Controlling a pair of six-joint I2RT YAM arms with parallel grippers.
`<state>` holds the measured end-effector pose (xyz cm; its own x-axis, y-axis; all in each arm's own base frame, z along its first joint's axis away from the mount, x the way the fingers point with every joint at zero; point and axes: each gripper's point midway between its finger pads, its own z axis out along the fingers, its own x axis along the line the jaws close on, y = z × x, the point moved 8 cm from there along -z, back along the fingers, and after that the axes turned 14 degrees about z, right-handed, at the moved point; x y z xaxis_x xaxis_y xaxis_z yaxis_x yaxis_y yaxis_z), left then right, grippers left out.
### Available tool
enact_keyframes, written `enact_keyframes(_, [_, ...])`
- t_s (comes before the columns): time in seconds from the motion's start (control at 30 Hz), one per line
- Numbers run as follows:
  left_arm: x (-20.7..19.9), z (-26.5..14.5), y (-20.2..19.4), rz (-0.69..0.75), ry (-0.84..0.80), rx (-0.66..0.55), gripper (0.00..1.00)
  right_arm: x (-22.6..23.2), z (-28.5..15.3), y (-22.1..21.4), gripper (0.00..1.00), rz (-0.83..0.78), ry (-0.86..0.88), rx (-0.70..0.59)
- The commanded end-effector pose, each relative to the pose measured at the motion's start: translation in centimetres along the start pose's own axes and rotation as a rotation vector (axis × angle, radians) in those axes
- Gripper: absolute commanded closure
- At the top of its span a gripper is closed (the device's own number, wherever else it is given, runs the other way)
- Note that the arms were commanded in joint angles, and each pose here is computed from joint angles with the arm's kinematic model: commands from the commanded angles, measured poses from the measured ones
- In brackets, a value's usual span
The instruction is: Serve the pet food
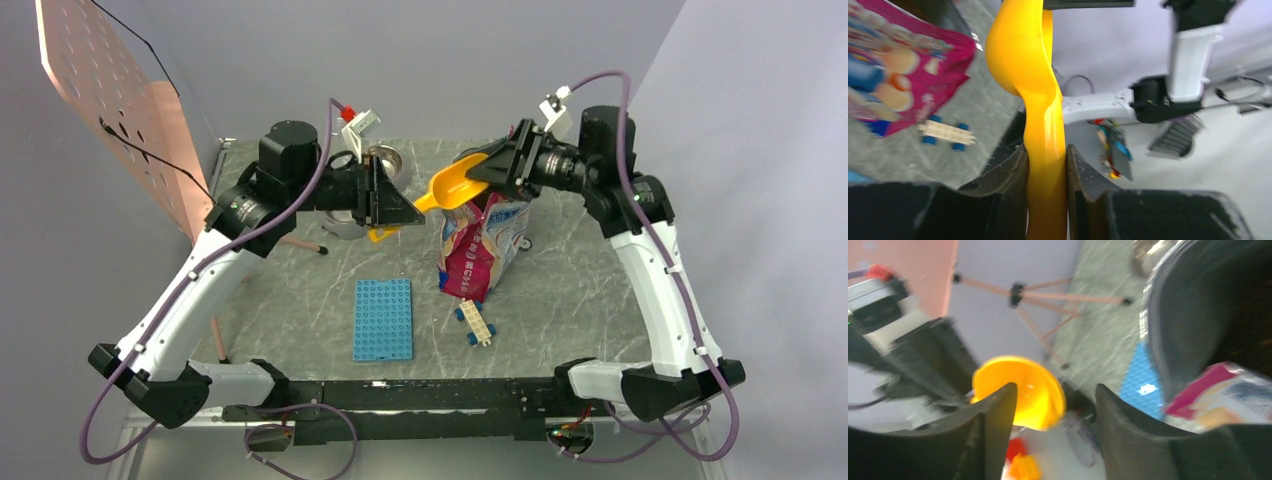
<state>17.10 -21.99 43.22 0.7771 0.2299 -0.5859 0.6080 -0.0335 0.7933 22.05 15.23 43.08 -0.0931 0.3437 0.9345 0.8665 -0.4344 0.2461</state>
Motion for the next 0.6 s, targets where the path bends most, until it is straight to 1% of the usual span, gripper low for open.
enact_keyframes(0.0, [0.0,-2.4,1.2,0.103,0.309,-0.032,1.0,-1.4,-3.1,1.7,0.25,-0.105,-0.392,-0.27])
enact_keyframes(0.03, [0.1,-2.8,1.4,0.095,0.351,-0.048,1.0,-1.8,-3.6,2.2,0.19,-0.113,-0.461,-0.328])
enact_keyframes(0.07, [-0.1,-3.2,1.4,0.092,0.382,-0.065,1.0,-2.2,-4.3,2.6,0.15,-0.117,-0.53,-0.378])
enact_keyframes(0.1, [-0.2,-3.6,1.5,0.095,0.41,-0.084,1.0,-2.7,-4.9,3.1,0.14,-0.115,-0.611,-0.427])
enact_keyframes(0.17, [-0.4,-4.4,1.7,0.089,0.473,-0.105,1.0,-3.7,-6.2,4.2,0.15,-0.086,-0.791,-0.509])
enact_keyframes(0.2, [-0.4,-4.8,1.8,0.09,0.506,-0.106,1.0,-4.1,-6.6,4.8,0.18,-0.074,-0.87,-0.53])
enact_keyframes(0.27, [-0.3,-5.5,1.8,0.077,0.574,-0.087,1.0,-4.8,-6.4,5.8,0.21,-0.064,-0.988,-0.517])
enact_keyframes(0.3, [-0.3,-5.6,1.8,0.073,0.59,-0.072,1.0,-5.1,-5.8,6.2,0.24,-0.07,-1.0,-0.487])
enact_keyframes(0.43, [-0.2,-5.3,1.6,0.059,0.57,-0.02,1.0,-7.0,-3.3,7.2,0.25,-0.011,-1.027,-0.43])
enact_keyframes(0.53, [-0.3,-5.0,1.4,0.062,0.539,-0.021,1.0,-8.9,-1.8,7.6,0.26,0.009,-1.053,-0.42])
enact_keyframes(0.57, [-0.3,-4.9,1.4,0.062,0.528,-0.022,1.0,-9.5,-1.4,7.7,0.28,0.01,-1.054,-0.411])
